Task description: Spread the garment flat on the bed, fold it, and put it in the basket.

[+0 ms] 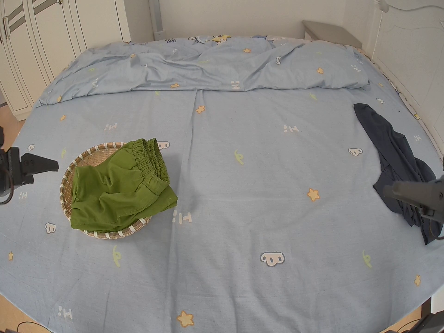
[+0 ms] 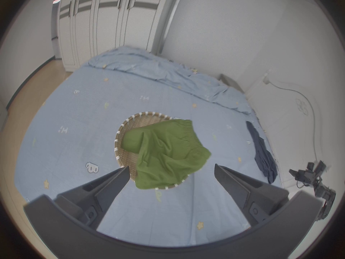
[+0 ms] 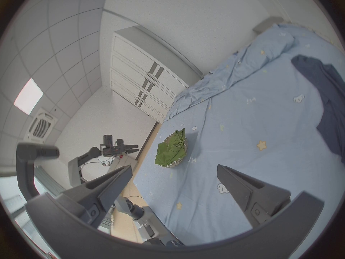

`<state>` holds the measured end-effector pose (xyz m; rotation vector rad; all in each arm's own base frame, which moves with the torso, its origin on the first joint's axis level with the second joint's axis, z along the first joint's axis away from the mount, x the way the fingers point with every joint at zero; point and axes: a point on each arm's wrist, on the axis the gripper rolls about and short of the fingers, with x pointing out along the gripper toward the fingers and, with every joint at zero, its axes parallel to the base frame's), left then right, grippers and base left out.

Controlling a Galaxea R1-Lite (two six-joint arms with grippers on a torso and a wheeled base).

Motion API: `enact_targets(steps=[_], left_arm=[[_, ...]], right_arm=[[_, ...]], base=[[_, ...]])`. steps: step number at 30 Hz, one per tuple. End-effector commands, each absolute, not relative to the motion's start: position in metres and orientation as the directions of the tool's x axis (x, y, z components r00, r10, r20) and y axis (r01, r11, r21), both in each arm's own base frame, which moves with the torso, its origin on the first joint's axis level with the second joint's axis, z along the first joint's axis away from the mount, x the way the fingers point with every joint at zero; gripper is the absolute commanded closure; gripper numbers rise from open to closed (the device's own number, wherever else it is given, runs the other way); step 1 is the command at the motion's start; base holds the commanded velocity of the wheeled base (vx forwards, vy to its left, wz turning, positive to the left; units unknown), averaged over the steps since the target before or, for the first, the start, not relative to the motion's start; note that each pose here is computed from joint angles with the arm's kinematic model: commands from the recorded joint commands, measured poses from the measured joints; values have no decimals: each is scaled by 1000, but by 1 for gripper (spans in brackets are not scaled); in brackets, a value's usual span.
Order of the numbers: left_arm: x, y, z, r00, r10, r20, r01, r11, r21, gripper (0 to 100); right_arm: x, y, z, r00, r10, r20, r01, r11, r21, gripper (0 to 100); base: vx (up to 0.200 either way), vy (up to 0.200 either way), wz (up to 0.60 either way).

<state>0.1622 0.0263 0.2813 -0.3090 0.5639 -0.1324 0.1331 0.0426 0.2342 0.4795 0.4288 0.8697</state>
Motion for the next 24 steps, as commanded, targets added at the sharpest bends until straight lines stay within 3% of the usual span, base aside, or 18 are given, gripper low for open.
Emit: enact_targets(steps=[1, 5, 12, 17, 20, 24], left_arm=[[27, -6, 267, 917, -279, -285, 210, 945, -249, 0], [-15, -10, 225, 932, -266, -246, 209, 949, -236, 0], [-50, -14, 161, 940, -296, -170, 258, 942, -215, 0], [-49, -13, 143, 933, -318, -167, 281, 936, -210, 0], [-48, -7, 122, 898, -416, -142, 388, 902, -191, 0], [-36, -7, 98, 912, -375, -166, 350, 923, -162, 0]], right_arm=[[50, 21, 206, 662, 748, -49, -690, 634, 349, 0], [10, 16, 182, 701, 712, -28, -666, 668, 332, 0], [-45, 9, 145, 648, 760, -44, -702, 619, 353, 0], [-51, 8, 133, 638, 768, -58, -703, 611, 364, 0], [-46, 9, 121, 636, 766, -89, -687, 615, 387, 0], [-41, 9, 109, 639, 759, -125, -666, 627, 404, 0]], base=[[0, 0, 0], [0, 0, 0], [0, 0, 0], [0, 0, 0], [0, 0, 0], [0, 0, 0]])
